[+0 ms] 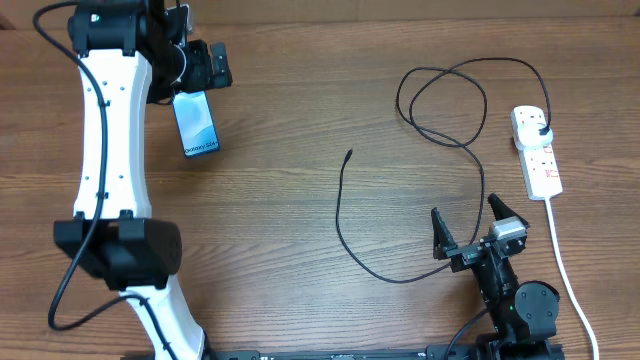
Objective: Plug charger to phone and switch on socket
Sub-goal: 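Lower the left gripper and grasp the smartphone by its edges, then lift the phone with the left gripper and tilt it upright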
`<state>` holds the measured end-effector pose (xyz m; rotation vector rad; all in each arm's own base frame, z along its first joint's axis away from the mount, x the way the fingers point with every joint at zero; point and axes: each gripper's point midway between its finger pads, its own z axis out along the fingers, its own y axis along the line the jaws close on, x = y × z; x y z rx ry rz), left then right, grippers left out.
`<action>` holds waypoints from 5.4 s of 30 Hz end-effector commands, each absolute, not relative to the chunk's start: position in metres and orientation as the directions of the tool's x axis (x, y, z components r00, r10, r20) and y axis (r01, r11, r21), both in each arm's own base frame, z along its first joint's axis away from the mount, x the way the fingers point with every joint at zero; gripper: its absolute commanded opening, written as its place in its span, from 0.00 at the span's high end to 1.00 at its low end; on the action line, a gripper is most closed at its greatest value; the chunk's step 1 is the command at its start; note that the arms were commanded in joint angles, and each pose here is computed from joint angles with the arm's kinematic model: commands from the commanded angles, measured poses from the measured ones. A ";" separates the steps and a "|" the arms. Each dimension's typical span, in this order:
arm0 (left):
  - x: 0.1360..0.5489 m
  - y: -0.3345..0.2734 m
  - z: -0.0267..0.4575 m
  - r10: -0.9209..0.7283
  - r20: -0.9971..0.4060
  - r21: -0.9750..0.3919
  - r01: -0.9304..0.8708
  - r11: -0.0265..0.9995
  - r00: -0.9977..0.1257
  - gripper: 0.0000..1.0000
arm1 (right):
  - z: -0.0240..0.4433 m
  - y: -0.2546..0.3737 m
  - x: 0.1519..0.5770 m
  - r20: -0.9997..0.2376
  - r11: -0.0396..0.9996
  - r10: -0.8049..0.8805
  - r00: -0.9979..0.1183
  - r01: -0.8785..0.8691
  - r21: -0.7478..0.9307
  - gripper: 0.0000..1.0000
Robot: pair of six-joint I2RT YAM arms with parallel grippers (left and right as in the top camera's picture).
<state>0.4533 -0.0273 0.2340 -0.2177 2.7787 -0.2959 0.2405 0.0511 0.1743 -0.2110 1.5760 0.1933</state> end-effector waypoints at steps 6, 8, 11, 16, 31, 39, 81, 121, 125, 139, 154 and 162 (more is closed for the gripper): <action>0.483 0.009 0.166 -0.365 -0.198 -0.160 -0.338 0.928 -0.909 0.00 | 0.172 0.051 0.241 -1.000 0.968 -0.009 -0.011 -0.249 -0.006 0.00; 0.486 0.018 0.150 -0.385 -0.175 -0.152 -0.362 0.920 -0.906 0.00 | 0.172 0.051 0.241 -1.000 0.968 -0.009 -0.011 -0.249 -0.006 0.00; 0.491 0.032 0.125 -0.412 -0.137 -0.148 -0.393 0.908 -0.901 0.00 | 0.172 0.051 0.241 -1.000 0.968 -0.009 -0.011 -0.249 -0.006 0.00; 0.499 0.041 0.094 -0.397 -0.107 -0.145 -0.381 0.913 -0.911 0.00 | 0.172 0.051 0.241 -1.000 0.968 -0.009 -0.011 -0.249 -0.006 0.00; 0.500 0.038 0.048 -0.300 -0.062 -0.082 -0.294 0.952 -0.952 0.00 | 0.172 0.051 0.241 -1.000 0.968 -0.009 -0.011 -0.249 -0.006 0.00; 0.501 0.037 0.048 -0.225 -0.070 -0.079 -0.219 0.972 -0.972 0.00 | 0.172 0.051 0.241 -1.000 0.968 -0.009 -0.011 -0.249 -0.006 0.00; 0.503 0.044 0.001 -0.176 -0.033 -0.028 -0.175 0.984 -0.984 0.00 | 0.172 0.051 0.241 -1.000 0.968 -0.009 -0.011 -0.249 -0.006 0.00; 0.466 0.018 -0.003 -0.195 0.158 -0.111 -0.214 0.971 -0.968 0.47 | 0.172 0.051 0.241 -1.000 0.968 -0.009 -0.011 -0.249 -0.006 0.00; 0.467 0.005 0.005 -0.202 0.167 -0.147 -0.226 0.963 -0.965 0.47 | 0.172 0.051 0.241 -1.000 0.968 -0.009 -0.011 -0.249 -0.006 0.00; 0.469 -0.040 0.025 -0.121 0.150 -0.158 -0.145 0.977 -0.981 0.44 | 0.172 0.051 0.241 -1.000 0.968 -0.009 -0.011 -0.249 -0.006 0.00; 0.463 -0.069 0.025 -0.088 0.158 -0.126 -0.108 0.986 -0.984 0.43 | 0.172 0.051 0.241 -1.000 0.968 -0.009 -0.011 -0.249 -0.006 0.00; 0.472 -0.070 0.049 -0.094 0.111 -0.134 -0.108 0.985 -0.989 0.45 | 0.172 0.051 0.241 -1.000 0.968 -0.009 -0.011 -0.249 -0.006 0.00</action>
